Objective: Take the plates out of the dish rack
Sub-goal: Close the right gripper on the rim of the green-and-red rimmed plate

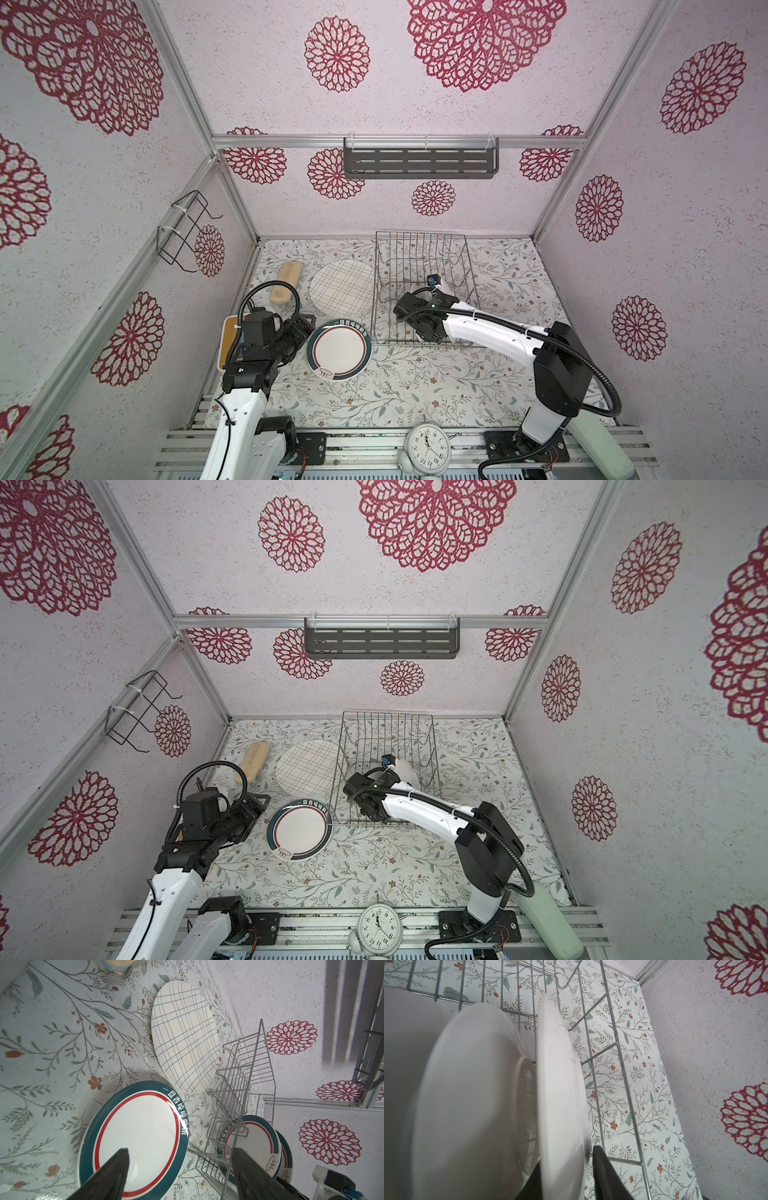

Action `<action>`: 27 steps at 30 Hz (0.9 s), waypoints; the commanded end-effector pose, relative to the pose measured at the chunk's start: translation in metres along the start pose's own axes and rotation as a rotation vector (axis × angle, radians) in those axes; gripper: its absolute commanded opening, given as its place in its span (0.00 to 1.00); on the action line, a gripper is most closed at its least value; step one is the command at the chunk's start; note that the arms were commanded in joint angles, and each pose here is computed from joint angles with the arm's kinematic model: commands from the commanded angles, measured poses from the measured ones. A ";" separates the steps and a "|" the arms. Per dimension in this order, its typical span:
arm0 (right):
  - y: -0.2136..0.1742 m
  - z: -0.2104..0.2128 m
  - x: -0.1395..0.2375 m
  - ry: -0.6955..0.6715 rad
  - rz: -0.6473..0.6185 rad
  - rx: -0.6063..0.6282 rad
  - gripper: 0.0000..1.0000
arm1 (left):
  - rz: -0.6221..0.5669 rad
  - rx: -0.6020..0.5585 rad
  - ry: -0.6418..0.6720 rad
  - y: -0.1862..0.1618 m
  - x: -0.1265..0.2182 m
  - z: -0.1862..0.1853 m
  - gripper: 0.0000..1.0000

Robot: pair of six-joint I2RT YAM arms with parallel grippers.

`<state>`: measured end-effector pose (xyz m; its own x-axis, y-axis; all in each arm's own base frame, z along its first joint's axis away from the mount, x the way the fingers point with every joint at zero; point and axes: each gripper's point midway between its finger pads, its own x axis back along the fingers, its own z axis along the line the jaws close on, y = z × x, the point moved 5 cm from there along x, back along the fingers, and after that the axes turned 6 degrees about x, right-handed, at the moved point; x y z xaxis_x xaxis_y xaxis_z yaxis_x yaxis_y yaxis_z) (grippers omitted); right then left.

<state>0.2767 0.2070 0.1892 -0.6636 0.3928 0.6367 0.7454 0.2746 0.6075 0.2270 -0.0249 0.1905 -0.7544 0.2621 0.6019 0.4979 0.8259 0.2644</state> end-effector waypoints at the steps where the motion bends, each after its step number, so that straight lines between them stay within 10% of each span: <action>1: 0.004 -0.007 -0.001 -0.046 -0.023 -0.021 0.33 | -0.009 -0.020 -0.035 0.003 0.003 -0.011 0.82; 27: 0.012 -0.014 0.006 -0.072 -0.042 -0.017 0.20 | -0.007 -0.021 -0.034 0.001 0.003 -0.008 0.82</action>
<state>0.2779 0.2014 0.1902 -0.6655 0.4350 0.6065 0.7425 0.3036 0.5970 0.2269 -0.0251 0.1905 -0.7542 0.2627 0.6019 0.4985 0.8256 0.2644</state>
